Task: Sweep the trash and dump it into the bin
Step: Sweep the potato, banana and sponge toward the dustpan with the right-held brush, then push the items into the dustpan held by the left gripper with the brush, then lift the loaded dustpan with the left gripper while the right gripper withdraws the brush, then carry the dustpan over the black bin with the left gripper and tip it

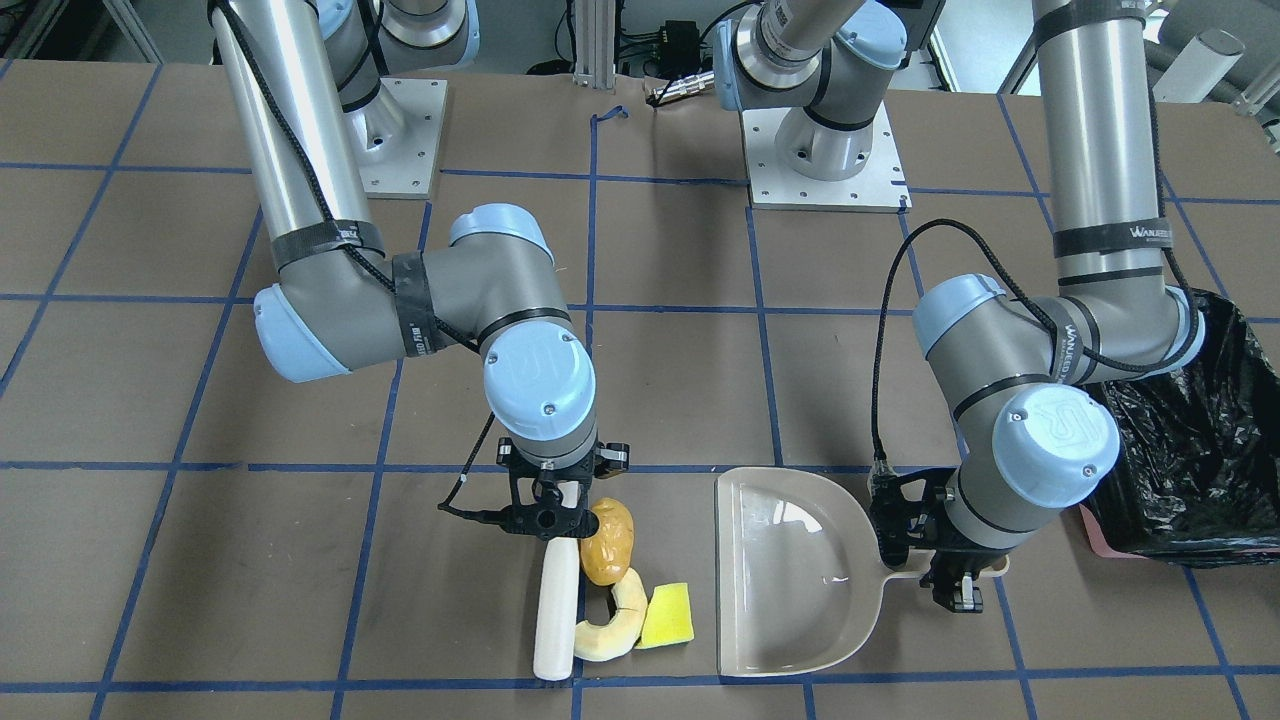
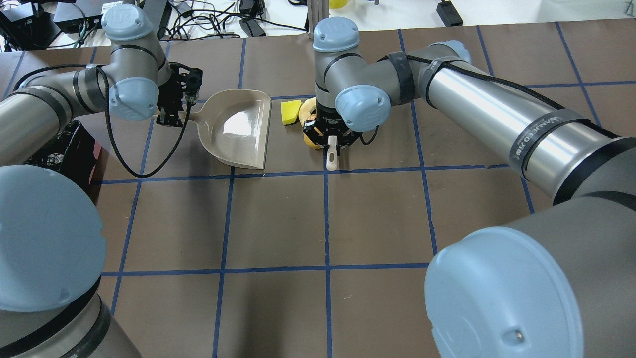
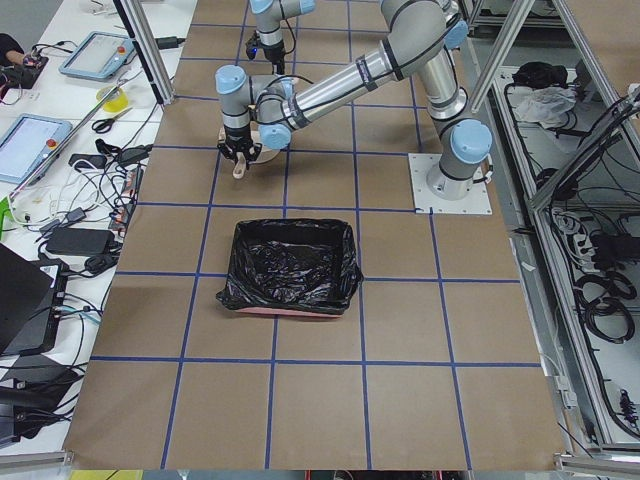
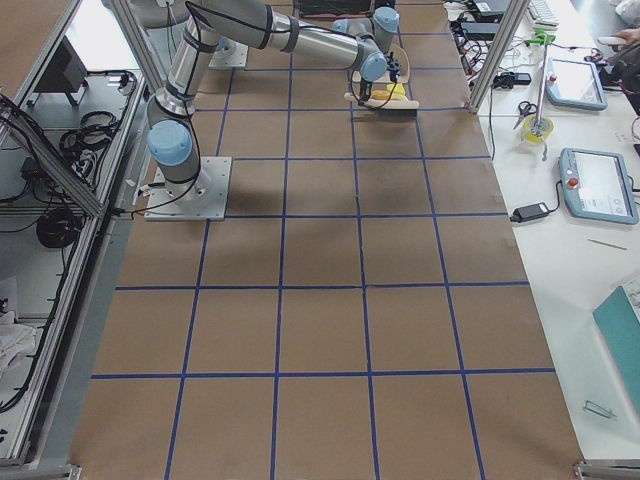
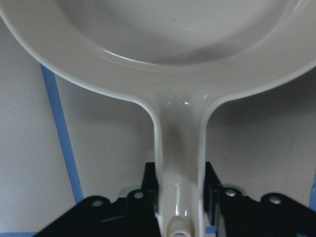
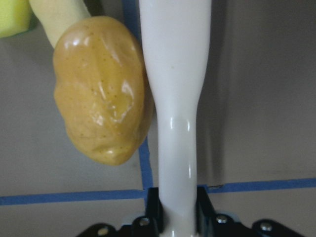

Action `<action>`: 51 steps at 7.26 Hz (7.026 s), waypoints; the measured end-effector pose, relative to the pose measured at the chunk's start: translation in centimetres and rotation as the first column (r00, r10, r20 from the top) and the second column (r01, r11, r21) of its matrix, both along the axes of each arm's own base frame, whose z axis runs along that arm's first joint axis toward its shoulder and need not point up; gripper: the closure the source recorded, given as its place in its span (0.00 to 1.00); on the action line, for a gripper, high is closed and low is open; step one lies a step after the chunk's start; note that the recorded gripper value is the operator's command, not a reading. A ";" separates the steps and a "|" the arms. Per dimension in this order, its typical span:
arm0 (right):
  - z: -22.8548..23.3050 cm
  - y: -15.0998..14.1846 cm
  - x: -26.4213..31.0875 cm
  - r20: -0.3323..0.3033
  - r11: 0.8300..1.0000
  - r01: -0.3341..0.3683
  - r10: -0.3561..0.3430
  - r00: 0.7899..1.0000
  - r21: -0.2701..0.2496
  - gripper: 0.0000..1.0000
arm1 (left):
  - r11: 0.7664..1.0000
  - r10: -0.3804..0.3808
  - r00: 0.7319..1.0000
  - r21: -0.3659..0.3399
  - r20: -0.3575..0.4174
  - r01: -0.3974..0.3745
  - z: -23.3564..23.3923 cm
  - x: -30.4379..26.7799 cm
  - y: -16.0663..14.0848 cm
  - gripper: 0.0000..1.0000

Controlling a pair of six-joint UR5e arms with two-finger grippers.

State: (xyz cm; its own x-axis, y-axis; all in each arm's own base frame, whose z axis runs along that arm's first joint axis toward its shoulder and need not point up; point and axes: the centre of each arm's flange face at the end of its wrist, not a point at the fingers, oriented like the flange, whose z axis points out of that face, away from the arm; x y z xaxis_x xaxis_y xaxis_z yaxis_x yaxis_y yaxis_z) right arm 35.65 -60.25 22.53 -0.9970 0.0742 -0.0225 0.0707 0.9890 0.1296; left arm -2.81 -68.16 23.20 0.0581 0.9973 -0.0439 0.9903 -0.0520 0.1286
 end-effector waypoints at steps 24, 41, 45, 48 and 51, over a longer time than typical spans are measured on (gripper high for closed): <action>7.6 -1.9 2.8 0.022 0.995 0.091 -0.092 0.996 0.027 1.00 | 1.000 0.016 1.000 -0.013 -0.024 -0.016 0.9 0.1 0.0 1.00; 3.8 -0.6 -43.9 -0.037 0.992 -0.077 0.081 0.996 0.098 1.00 | 0.988 0.152 0.942 0.077 -0.301 -0.135 23.4 41.4 15.8 1.00; 2.6 -0.4 -44.8 -0.028 0.992 -0.060 0.064 0.998 0.115 1.00 | 0.974 0.195 0.976 0.095 0.102 -0.204 30.4 43.6 15.9 1.00; 2.2 -0.1 -44.7 -0.024 0.990 -0.061 0.065 0.998 0.125 1.00 | 0.981 -0.009 0.934 0.182 0.358 -0.060 31.7 42.4 13.5 1.00; 2.1 0.0 -44.8 -0.029 0.989 -0.066 0.070 0.997 0.131 0.30 | 0.954 -0.219 0.811 0.292 0.542 0.063 31.8 40.7 11.3 1.00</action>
State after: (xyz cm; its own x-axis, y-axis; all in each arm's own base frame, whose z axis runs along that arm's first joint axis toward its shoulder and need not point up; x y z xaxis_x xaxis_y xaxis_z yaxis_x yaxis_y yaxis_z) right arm -9.12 -60.27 24.65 -0.9998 0.0066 0.0161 0.0105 0.9666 0.2560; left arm 37.91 -56.91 54.98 0.1354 0.9480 0.2881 0.7257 -0.2929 0.6226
